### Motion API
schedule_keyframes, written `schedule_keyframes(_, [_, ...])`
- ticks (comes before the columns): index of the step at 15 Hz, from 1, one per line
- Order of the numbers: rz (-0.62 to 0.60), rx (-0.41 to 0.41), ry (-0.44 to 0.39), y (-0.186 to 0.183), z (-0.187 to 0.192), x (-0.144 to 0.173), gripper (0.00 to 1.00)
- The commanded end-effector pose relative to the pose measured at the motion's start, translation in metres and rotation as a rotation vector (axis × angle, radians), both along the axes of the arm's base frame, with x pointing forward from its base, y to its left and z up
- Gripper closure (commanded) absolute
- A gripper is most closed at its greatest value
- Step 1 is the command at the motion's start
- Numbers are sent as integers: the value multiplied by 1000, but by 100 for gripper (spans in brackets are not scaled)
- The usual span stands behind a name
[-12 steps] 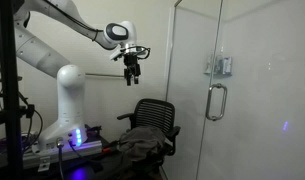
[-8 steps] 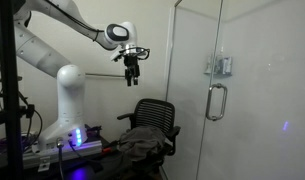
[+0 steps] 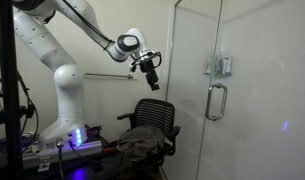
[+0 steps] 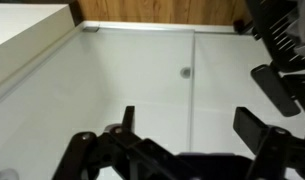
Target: Open the door then pick the towel and drop in on the floor
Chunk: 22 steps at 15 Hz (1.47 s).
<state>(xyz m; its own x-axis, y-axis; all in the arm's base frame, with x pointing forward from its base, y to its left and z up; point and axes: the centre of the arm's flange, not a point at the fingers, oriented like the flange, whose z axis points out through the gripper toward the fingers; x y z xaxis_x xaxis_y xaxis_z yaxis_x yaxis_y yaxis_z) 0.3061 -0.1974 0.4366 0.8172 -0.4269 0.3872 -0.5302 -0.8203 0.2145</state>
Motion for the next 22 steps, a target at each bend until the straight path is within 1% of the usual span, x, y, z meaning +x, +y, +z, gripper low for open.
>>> schedule_keyframes(1, [-64, -155, -33, -46, -22, 23, 0])
schedule_keyframes(2, [-43, -63, -19, -46, -14, 22, 0])
schedule_keyframes(3, [-44, -84, -36, -32, -12, 4, 0])
schedule_keyframes(6, [-51, -70, -27, -40, -14, 13, 0])
schedule_keyframes(7, [-29, -74, -15, -38, -16, 12, 0])
schedule_keyframes(8, [-25, -68, -6, -43, -25, 22, 0])
schedule_keyframes(9, [1, -32, -15, -54, -40, 35, 0])
schedule_keyframes(10, [19, -19, -17, -60, -49, 43, 0])
schedule_keyframes(13, [99, -2, -97, -85, -67, 69, 0])
schedule_keyframes(14, [106, -33, -119, -90, -71, 74, 0])
schedule_keyframes(15, [117, -79, -121, -102, -73, 84, 0])
schedule_keyframes(16, [103, -126, -123, -112, -75, 93, 0])
schedule_keyframes(17, [83, -178, -127, -121, -75, 99, 0])
schedule_keyframes(18, [60, -197, -137, -133, -75, 108, 0])
schedule_keyframes(19, [-13, -238, -145, -141, -74, 110, 0])
schedule_keyframes(20, [-47, -256, -147, -154, -69, 115, 0])
schedule_keyframes(21, [17, -193, -150, -146, -48, 88, 0])
schedule_keyframes(22, [-2, -208, -161, -155, -43, 92, 0])
